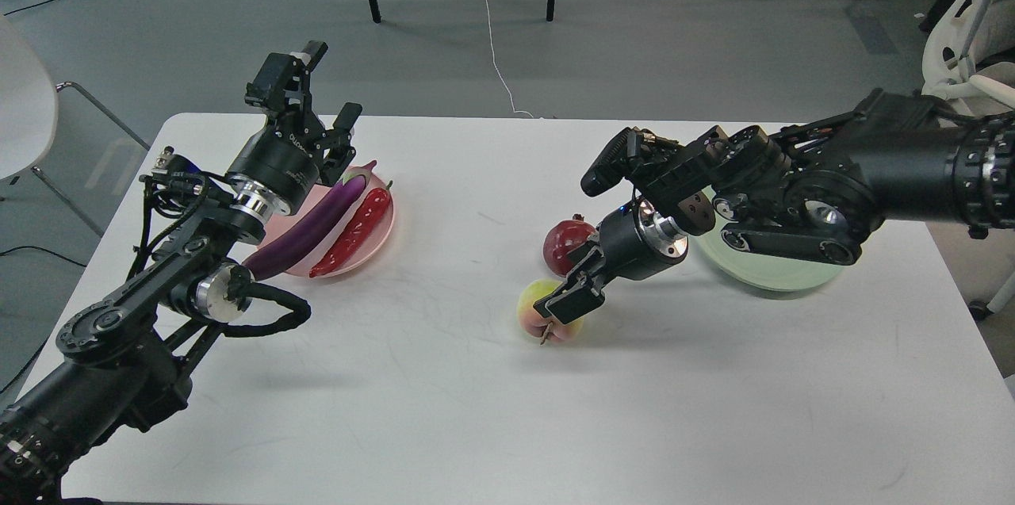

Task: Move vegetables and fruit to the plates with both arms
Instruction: 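Grasp the yellow-red peach with the right gripper, then move the peach onto the green plate and open the right gripper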

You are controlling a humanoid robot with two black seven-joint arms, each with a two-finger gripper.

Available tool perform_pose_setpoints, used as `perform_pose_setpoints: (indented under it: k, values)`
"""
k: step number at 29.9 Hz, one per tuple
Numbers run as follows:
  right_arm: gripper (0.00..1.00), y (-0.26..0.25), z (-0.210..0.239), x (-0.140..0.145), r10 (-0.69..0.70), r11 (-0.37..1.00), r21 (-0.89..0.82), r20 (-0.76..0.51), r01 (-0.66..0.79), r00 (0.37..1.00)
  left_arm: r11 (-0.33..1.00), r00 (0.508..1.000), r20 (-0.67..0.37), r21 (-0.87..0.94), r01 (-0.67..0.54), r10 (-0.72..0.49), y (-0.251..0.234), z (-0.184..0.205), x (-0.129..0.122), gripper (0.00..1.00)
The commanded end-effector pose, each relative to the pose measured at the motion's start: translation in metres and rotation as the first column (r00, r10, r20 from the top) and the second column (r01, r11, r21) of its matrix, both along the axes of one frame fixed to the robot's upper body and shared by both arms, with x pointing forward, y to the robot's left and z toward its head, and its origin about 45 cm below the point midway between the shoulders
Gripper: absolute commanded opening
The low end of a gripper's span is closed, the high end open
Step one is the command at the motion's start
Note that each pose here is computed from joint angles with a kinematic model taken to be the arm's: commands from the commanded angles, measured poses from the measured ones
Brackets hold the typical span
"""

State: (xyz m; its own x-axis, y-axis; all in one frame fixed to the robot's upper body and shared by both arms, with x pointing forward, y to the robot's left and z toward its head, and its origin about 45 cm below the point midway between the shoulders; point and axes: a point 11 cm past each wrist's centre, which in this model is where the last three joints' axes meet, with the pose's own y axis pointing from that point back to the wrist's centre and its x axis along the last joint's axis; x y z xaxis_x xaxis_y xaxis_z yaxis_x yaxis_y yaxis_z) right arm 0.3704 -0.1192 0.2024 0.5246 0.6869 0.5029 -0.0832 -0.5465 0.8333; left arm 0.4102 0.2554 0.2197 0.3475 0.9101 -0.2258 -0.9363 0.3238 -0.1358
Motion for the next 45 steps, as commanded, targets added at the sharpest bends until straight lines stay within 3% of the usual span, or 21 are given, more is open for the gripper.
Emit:
perform_pose_setpoints:
  k: [1,14,20,22,26,27,33,37,41,45]
  values:
    - [0.99,0.011,-0.005,-0.003,0.021,1.0,0.002,-0.004,-0.021,1.0,1.0,1.0,0.013,-0.02,-0.012,0.012,0.003,0.005,-0.002,0.99]
    - [0.98,0.021,-0.035,-0.006,0.043,0.998,-0.038,-0.005,-0.044,0.999,0.999,0.999,0.008,-0.037,-0.037,0.038,0.012,0.002,-0.008,0.99]
    - [0.91,0.02,-0.038,-0.007,0.046,0.998,-0.046,-0.007,-0.046,0.999,0.998,0.999,0.011,-0.039,-0.043,0.043,0.014,0.004,-0.007,0.99]
    - [0.79,0.02,-0.039,-0.009,0.05,0.997,-0.05,-0.013,-0.051,0.999,0.998,0.999,0.011,-0.041,-0.042,0.043,0.013,0.004,-0.007,0.99]
    - [0.3,0.021,-0.035,-0.011,0.062,0.997,-0.053,-0.016,-0.063,0.998,0.998,0.999,0.011,-0.042,-0.041,0.042,0.012,0.003,-0.007,0.99]
    - [0.28,0.022,-0.034,-0.013,0.068,0.996,-0.051,-0.022,-0.069,0.997,0.998,0.999,0.011,-0.042,-0.041,0.042,0.012,0.003,-0.007,0.99]
    - [0.28,0.029,0.019,0.006,0.043,0.999,0.025,0.046,-0.044,0.998,0.998,0.999,0.01,-0.048,-0.039,0.04,0.01,0.003,-0.007,0.99]
    - [0.28,0.018,0.072,0.035,-0.027,0.996,0.083,0.146,0.015,0.989,0.998,0.999,0.004,-0.058,-0.034,0.034,0.005,0.001,-0.008,0.99]
    - [0.29,-0.034,0.126,0.072,-0.144,0.988,0.096,0.284,0.122,0.948,0.998,1.0,0.002,-0.063,-0.03,0.03,0.002,0.0,-0.009,0.99]
    - [0.29,-0.099,0.145,0.088,-0.224,0.974,0.061,0.367,0.217,0.903,0.998,1.0,0.003,-0.064,-0.028,0.028,0.001,0.0,-0.008,0.99]
